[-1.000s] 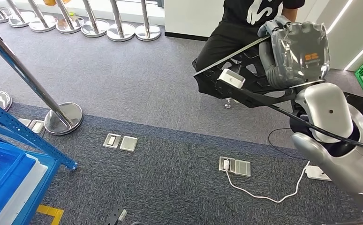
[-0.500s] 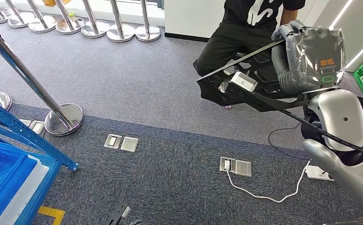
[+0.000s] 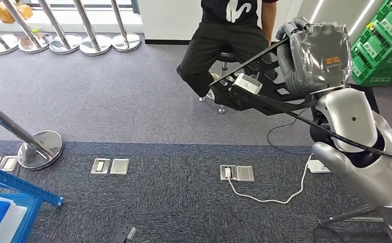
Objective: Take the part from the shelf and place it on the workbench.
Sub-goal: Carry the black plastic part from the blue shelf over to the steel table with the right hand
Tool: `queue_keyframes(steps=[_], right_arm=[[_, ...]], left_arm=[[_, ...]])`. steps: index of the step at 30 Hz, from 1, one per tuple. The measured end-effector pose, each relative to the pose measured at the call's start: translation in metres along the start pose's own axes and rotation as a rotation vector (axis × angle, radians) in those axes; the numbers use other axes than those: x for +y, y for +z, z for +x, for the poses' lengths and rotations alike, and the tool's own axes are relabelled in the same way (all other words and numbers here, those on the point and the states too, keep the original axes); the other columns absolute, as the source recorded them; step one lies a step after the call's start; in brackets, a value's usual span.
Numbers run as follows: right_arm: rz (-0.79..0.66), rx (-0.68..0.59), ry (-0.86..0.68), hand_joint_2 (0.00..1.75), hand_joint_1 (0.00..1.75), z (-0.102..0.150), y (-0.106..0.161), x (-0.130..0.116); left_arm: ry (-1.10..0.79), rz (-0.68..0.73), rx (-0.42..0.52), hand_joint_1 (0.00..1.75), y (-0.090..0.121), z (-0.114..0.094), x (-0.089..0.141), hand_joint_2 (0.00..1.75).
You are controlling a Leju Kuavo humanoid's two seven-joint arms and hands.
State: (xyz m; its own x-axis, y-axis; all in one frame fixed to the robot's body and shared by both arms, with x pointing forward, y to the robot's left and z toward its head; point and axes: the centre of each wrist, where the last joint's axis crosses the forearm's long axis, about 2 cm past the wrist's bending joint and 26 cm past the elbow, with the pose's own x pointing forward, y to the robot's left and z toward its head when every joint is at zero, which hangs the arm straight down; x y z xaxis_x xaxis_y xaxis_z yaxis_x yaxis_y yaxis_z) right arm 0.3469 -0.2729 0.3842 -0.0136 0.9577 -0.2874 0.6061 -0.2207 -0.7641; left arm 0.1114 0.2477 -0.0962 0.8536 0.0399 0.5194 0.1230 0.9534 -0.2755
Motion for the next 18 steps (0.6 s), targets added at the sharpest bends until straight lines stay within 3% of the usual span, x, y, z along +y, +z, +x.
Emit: queue_keyframes(steps=[18], right_arm=[[0.006,0.012,-0.001,1.75,1.75,-0.0001,-0.0005,0.0013]], left_arm=[[-0.001,0.000,0.001,0.00,-0.0005,0.0016,0.0003,1.75]])
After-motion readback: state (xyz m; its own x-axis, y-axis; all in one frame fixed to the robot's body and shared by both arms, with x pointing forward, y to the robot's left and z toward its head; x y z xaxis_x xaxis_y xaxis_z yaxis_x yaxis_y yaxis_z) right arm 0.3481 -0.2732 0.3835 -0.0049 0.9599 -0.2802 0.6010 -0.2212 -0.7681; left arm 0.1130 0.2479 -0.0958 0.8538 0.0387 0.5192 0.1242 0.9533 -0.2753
